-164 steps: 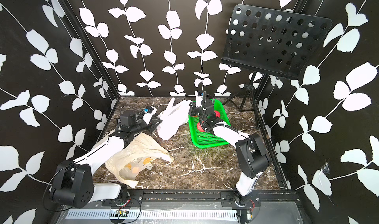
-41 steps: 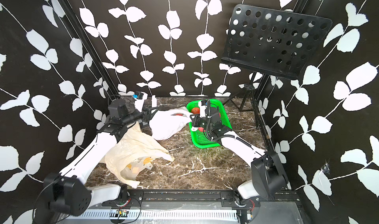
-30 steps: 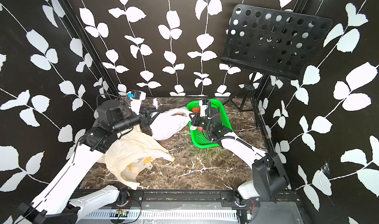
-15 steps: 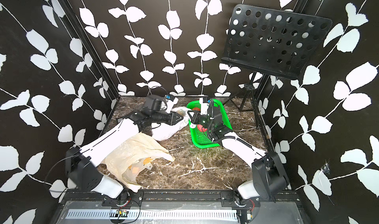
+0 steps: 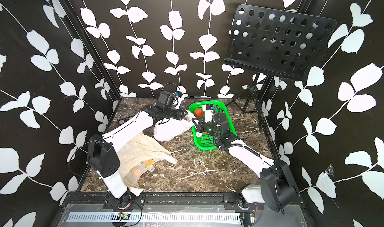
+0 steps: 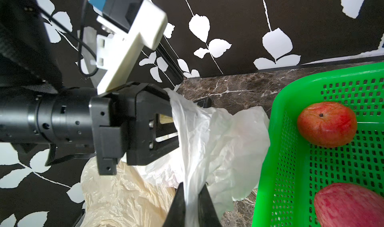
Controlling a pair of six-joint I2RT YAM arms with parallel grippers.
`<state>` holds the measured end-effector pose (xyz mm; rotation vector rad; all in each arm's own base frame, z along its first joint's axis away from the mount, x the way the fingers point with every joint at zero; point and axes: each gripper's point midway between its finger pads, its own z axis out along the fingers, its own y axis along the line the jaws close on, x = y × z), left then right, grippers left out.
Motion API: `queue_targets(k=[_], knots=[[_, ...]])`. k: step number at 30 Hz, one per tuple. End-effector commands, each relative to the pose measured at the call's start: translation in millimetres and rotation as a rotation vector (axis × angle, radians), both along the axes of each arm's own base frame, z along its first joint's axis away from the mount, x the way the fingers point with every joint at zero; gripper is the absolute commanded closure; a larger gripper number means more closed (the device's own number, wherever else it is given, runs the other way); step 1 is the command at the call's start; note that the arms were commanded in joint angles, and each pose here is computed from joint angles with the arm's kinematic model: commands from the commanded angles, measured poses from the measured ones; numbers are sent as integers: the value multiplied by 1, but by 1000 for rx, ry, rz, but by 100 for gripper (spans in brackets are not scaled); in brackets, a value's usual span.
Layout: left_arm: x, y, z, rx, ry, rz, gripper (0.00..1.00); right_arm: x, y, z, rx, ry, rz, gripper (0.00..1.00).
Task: Untie the knot of a plastic bag & take out the apple
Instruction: Untie the plastic bag at the center of the board.
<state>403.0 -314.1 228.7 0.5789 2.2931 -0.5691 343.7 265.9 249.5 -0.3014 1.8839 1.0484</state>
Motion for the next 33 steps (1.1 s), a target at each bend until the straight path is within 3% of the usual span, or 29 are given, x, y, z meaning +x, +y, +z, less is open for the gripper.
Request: queue_targets(k=[1,4,7,15,21,23,26,30,33], knots=[[-11,26,-27,181,65,-20,62,1,-2,24,46,-77,-11,89],[-24,51,-54,322,112,-23,60,6,-5,31,90,-84,-47,89],[-42,68,-62,366,167,-38,60,14,-13,31,118,-67,-118,89],[-125,58,-75,190,445,-208,60,22,-17,19,136,-26,-278,90],[-160,51,-73,51,485,-289,58,28,-20,-7,-15,34,-339,91],[-163,44,-67,-2,466,-323,57,27,-19,-13,-52,47,-328,91],[-142,42,-47,-16,324,-285,53,19,-12,-22,-113,43,-264,91],[-92,55,-12,9,63,-95,52,2,-4,-29,-153,11,-158,91],[-65,64,-1,68,-35,-3,52,-13,1,-26,-174,-32,-89,90]])
